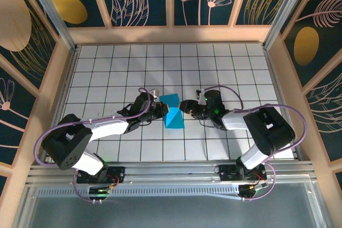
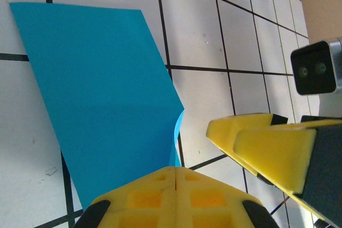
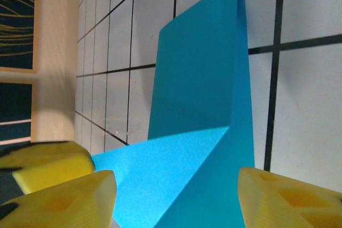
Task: Fold a paper plane with a square sheet of paper (fold left side to right side)
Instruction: Turn over the paper at the center of the table.
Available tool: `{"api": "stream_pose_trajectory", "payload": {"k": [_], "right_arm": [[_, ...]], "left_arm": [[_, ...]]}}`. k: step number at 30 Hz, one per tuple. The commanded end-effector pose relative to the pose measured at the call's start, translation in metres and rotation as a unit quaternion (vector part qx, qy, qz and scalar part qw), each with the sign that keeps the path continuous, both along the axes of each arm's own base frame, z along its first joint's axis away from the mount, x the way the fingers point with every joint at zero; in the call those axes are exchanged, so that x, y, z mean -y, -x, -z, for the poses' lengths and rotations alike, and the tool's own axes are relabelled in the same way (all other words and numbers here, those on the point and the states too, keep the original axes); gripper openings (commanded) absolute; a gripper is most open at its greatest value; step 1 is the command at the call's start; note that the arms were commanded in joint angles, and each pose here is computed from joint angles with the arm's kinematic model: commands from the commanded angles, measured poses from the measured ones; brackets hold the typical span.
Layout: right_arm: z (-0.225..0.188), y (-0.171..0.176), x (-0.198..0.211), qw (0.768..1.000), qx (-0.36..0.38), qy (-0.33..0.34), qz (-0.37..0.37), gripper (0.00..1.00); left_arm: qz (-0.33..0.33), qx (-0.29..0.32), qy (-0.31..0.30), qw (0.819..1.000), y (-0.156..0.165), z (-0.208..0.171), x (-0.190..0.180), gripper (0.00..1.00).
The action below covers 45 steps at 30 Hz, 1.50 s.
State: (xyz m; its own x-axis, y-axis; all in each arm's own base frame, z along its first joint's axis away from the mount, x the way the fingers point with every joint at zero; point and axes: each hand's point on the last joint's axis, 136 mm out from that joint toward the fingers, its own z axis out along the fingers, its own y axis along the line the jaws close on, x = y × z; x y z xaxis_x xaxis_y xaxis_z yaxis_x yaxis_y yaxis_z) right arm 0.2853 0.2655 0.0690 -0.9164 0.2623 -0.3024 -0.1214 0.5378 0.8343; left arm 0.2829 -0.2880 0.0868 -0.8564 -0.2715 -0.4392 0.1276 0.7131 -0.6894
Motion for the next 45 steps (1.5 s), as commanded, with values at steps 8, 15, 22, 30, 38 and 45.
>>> {"api": "stream_pose_trajectory", "payload": {"k": [8,15,22,30,38,45], "right_arm": [[0.003,-0.013,-0.014,0.999,-0.024,-0.023,0.015,0.54],[0.009,-0.013,-0.026,0.999,-0.038,-0.033,0.008,0.52],[0.015,-0.014,-0.034,0.998,-0.048,-0.032,0.002,0.52],[0.010,-0.015,-0.039,0.999,-0.033,-0.043,-0.005,0.48],[0.019,-0.014,-0.040,0.999,-0.037,-0.028,-0.005,0.39],[0.019,-0.016,-0.043,1.000,-0.024,-0.015,-0.011,0.21]], "left_arm": [[-0.025,0.007,0.021,0.999,-0.002,-0.006,-0.006,0.00],[-0.026,0.006,0.021,0.999,-0.002,-0.006,-0.007,0.00],[-0.027,0.004,0.018,0.999,-0.002,-0.004,-0.008,0.00],[-0.035,-0.012,-0.007,0.999,0.000,0.013,-0.014,0.00],[-0.035,-0.023,-0.018,0.999,0.002,0.025,-0.016,0.00],[-0.038,-0.024,-0.021,0.999,0.001,0.027,-0.017,0.01]]}}
